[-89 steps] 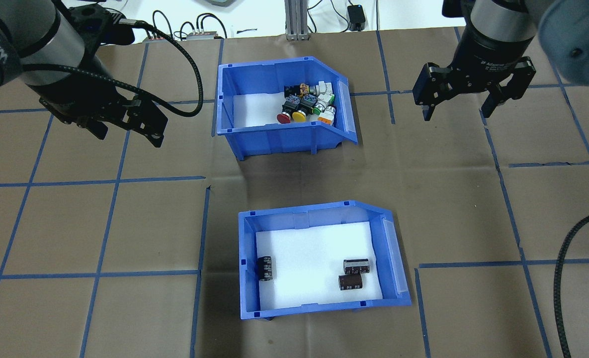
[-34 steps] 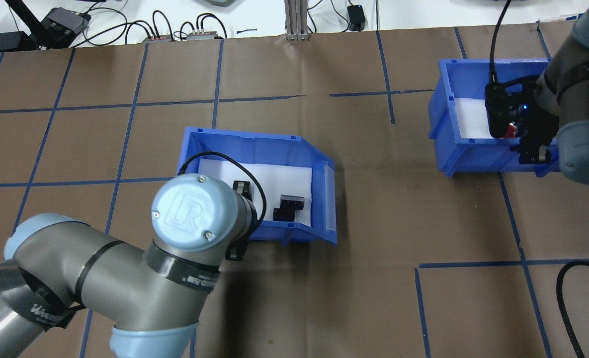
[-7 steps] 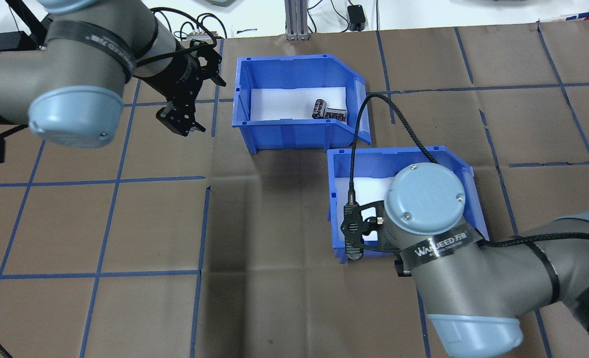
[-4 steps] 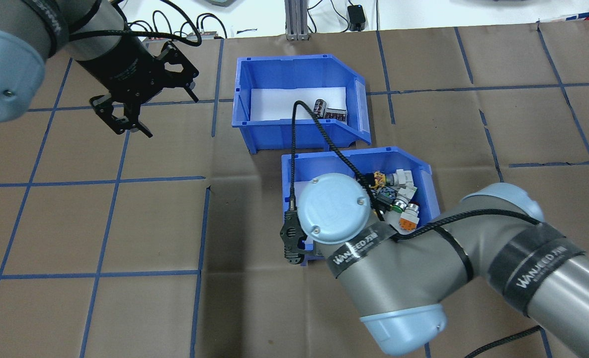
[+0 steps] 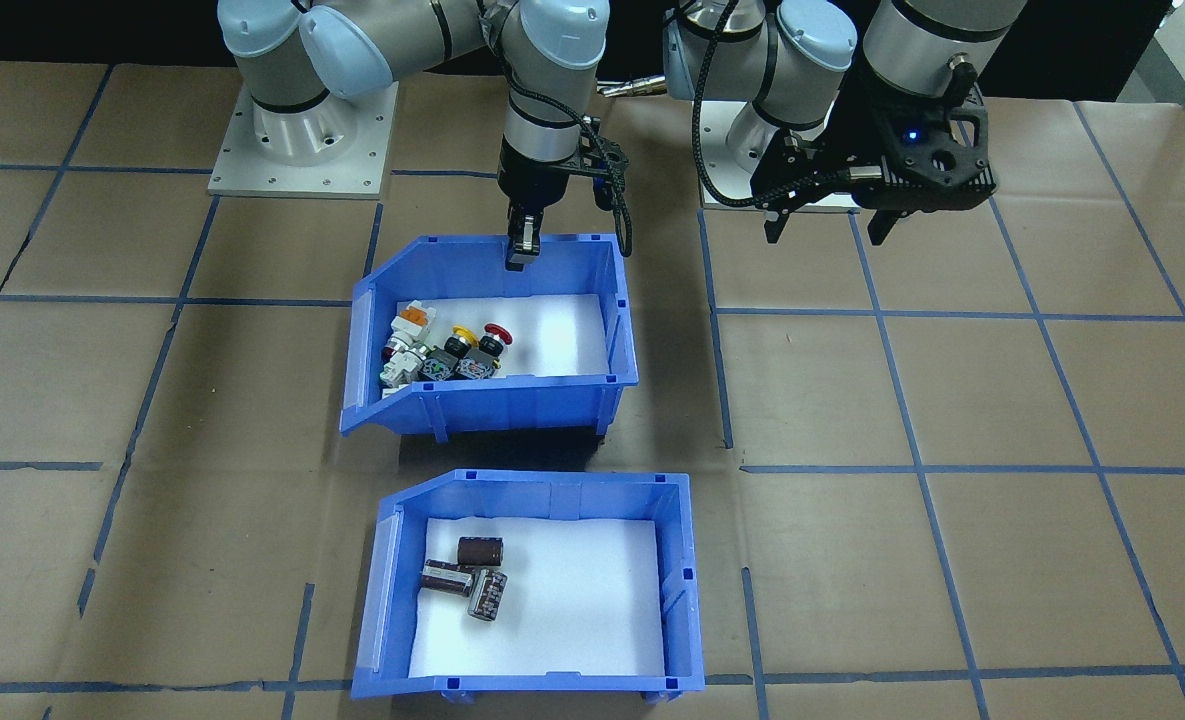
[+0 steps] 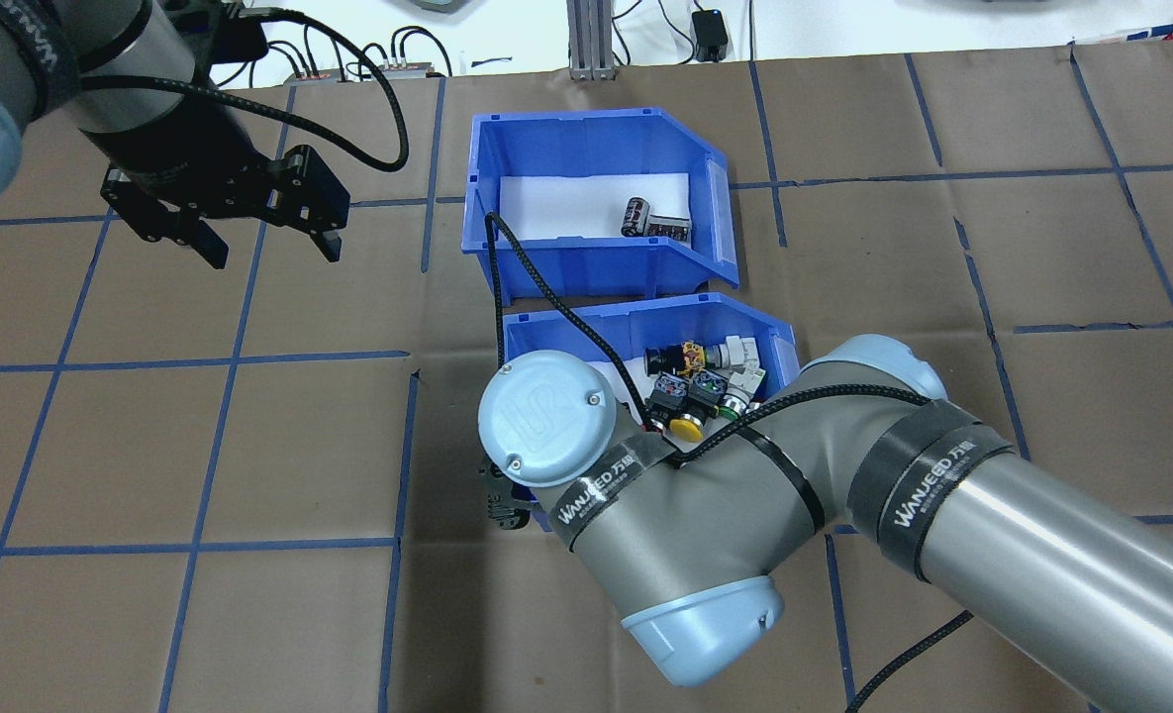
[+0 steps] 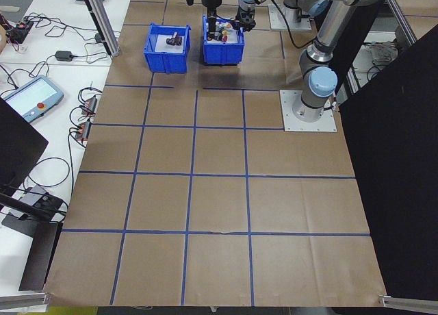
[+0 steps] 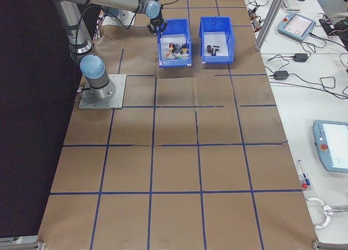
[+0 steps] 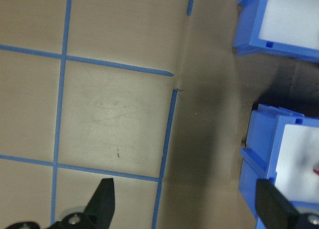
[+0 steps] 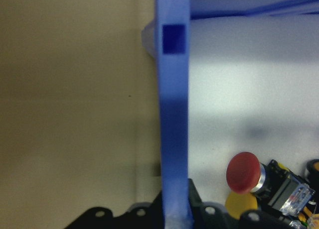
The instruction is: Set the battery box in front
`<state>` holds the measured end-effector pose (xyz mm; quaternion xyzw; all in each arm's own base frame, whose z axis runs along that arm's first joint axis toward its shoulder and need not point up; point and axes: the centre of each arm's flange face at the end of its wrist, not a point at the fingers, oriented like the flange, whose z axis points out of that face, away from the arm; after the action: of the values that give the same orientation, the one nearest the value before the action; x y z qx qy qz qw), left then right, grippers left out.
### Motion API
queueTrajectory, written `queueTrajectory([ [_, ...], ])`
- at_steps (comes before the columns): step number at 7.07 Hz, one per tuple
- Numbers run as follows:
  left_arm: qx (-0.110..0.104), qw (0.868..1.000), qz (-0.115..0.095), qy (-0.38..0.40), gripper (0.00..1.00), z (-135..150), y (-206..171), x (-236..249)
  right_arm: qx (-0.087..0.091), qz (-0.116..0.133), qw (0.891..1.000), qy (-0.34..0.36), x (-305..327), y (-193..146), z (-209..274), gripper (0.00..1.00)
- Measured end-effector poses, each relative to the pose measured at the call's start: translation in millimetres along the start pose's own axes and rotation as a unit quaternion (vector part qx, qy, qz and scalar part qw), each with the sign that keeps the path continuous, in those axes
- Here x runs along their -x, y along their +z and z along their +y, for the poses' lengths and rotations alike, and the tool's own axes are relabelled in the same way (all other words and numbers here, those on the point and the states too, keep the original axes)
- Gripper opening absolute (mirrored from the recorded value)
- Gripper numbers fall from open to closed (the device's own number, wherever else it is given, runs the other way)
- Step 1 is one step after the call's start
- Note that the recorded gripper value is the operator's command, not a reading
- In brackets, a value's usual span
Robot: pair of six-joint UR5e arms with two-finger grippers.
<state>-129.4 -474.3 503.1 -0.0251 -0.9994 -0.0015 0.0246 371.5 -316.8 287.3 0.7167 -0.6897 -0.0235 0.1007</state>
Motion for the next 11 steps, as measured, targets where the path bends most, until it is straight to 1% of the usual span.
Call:
queueTrajectory([
  [1, 0.001, 0.999, 0.024, 0.032, 1.0, 5.0, -0.3, -1.8, 0.002, -0.003, 1.0, -0.001, 1.9, 3.2, 0.7, 0.0],
  [2, 0.003, 0.999, 0.033, 0.044, 1.0, 10.2, -2.8, -1.3, 0.005, -0.007, 1.0, 0.001, 3.5, 7.4, 2.9, 0.02],
  [3, 0.007, 0.998, 0.02, 0.056, 1.0, 13.1, -5.0, 2.1, 0.008, -0.009, 1.0, 0.005, 3.6, 10.5, 5.4, 0.31],
  [4, 0.012, 0.997, -0.006, 0.075, 1.0, 14.4, -5.2, 8.2, 0.009, -0.011, 1.0, 0.009, 3.4, 12.1, 6.9, 0.99],
  [5, 0.016, 0.996, -0.022, 0.089, 1.0, 15.1, -4.8, 12.5, 0.009, -0.011, 1.0, 0.015, 2.4, 12.6, 8.1, 1.0],
  [7, 0.015, 0.995, -0.019, 0.095, 1.0, 16.0, -5.3, 12.6, 0.005, -0.004, 0.999, 0.033, -2.5, 5.0, 12.7, 1.0],
  [8, 0.014, 0.995, -0.018, 0.096, 1.0, 16.1, -5.7, 12.4, -0.002, 0.006, 0.999, 0.042, -6.9, -8.0, 20.4, 1.0],
  [10, 0.015, 0.995, -0.017, 0.098, 1.0, 16.6, -4.8, 12.3, -0.018, 0.028, 0.996, 0.086, -26.9, -35.3, 55.3, 1.0],
  [11, 0.015, 0.995, -0.016, 0.099, 1.0, 16.6, -4.6, 12.2, -0.025, 0.036, 0.991, 0.127, -40.4, -43.9, 79.5, 1.0],
])
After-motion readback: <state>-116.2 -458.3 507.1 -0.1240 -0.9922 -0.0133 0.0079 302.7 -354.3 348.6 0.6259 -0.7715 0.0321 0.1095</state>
